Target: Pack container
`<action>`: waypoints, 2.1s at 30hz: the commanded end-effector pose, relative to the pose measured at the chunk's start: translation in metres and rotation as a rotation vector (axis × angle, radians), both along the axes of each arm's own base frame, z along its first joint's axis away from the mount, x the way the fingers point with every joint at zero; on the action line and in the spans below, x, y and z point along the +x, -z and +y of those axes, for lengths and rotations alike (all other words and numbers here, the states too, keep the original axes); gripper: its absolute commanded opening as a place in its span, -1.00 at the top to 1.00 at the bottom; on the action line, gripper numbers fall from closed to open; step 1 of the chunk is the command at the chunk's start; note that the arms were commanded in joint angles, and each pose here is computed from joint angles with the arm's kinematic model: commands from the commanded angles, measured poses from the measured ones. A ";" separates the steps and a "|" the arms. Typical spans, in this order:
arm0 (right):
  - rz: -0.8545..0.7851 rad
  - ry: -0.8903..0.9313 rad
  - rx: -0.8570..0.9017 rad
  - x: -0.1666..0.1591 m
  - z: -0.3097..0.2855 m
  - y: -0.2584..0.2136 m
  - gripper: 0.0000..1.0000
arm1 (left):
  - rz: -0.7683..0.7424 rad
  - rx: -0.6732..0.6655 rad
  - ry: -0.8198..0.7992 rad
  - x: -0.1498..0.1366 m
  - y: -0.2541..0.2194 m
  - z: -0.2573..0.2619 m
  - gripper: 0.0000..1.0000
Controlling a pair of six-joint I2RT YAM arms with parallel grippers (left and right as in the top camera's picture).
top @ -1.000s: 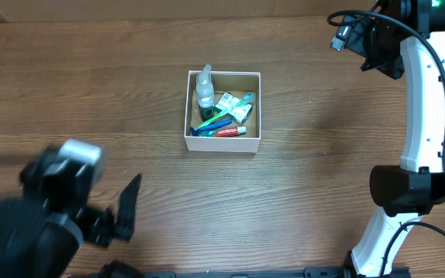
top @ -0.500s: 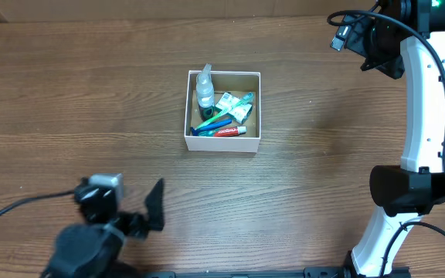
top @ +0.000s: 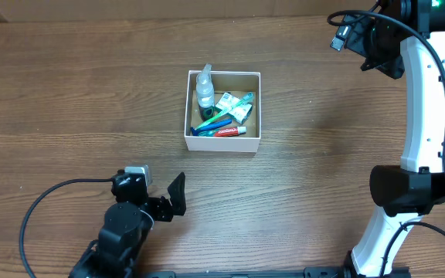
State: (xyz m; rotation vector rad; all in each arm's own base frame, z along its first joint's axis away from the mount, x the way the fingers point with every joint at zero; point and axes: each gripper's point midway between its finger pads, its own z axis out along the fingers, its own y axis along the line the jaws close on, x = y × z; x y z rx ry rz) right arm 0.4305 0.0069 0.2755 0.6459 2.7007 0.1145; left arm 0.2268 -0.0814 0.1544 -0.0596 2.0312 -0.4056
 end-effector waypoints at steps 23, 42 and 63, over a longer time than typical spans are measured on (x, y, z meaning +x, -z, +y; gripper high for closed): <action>-0.039 -0.005 -0.002 -0.001 0.001 -0.013 -1.00 | 0.044 0.233 -0.006 -0.002 0.083 0.019 -1.00; -0.038 -0.005 -0.002 -0.001 0.001 -0.012 -1.00 | 0.079 0.287 0.027 -0.004 0.093 0.018 -1.00; -0.039 -0.005 -0.002 -0.001 0.001 -0.013 -1.00 | -0.060 0.221 -0.041 0.005 0.059 0.027 -1.00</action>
